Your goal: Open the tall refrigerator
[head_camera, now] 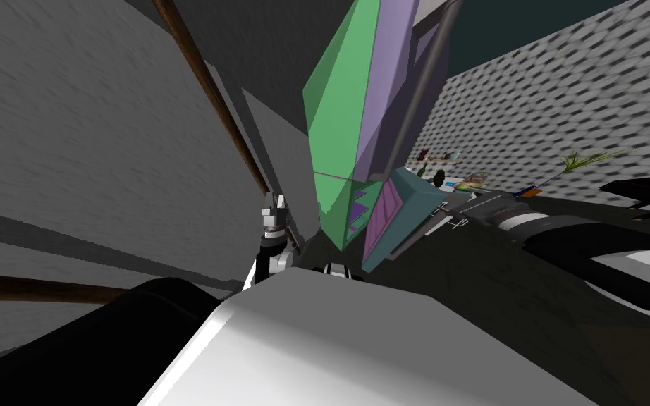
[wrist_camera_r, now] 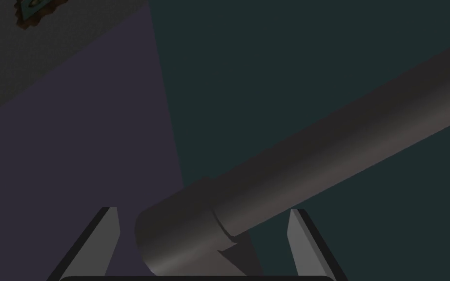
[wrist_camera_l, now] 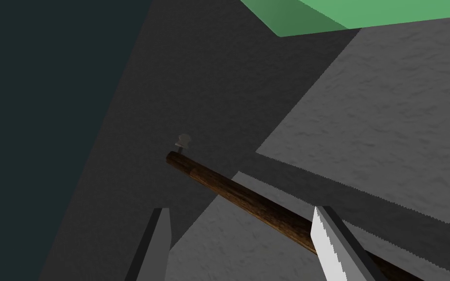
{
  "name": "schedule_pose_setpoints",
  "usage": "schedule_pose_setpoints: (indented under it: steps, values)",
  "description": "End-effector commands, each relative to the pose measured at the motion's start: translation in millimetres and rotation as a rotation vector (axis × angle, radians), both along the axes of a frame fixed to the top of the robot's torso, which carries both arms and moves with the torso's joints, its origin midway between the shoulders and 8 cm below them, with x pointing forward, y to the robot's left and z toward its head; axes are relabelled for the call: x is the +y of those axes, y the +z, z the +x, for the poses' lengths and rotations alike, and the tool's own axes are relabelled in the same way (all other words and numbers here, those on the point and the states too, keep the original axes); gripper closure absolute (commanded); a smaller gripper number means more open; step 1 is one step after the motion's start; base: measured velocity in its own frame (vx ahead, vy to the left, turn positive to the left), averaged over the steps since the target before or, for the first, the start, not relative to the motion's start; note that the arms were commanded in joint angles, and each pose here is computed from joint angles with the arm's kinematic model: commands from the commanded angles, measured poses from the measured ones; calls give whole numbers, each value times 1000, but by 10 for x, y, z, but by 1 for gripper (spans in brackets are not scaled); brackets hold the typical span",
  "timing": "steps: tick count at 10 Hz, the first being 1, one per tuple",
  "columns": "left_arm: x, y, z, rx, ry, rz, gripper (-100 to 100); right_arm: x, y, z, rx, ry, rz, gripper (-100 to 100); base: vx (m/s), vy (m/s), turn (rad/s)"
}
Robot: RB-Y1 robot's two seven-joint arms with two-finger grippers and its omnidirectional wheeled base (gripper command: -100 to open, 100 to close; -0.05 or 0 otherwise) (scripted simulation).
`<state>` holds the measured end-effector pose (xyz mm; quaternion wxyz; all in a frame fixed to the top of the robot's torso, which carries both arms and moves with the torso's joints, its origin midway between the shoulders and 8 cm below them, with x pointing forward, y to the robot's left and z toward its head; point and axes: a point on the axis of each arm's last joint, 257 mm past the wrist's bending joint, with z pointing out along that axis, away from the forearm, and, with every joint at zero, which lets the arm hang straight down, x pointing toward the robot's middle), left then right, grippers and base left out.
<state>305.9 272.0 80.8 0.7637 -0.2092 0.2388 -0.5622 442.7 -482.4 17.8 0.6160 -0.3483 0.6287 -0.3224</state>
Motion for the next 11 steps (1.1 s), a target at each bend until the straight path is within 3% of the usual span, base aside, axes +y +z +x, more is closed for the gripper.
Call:
schedule_pose_setpoints:
  steps: [1,4,5,6,7,8,11]
  values:
    - [0,0,0,0,0,0,0,-351,7,-54,-25,-93,-50,-100,39,173,-25]
    - [0,0,0,0,0,0,0,-730,-2,-134,-43,-190,-102,-100,24,183,-23]
    - [0,0,0,0,0,0,0,-646,-3,-117,-40,-166,-88,-100,11,87,-19]
    - [0,0,0,0,0,0,0,-686,70,-87,-41,-171,-96,-100,87,20,-32]
    - [1,0,0,0,0,0,0,-679,34,-103,-40,-172,-95,-100,56,10,-8]
    - [0,0,0,0,0,0,0,-681,41,-101,-41,-172,-95,100,3,10,7]
    - [1,0,0,0,0,1,0,-366,54,-59,-43,-97,-92,100,-30,-251,54]
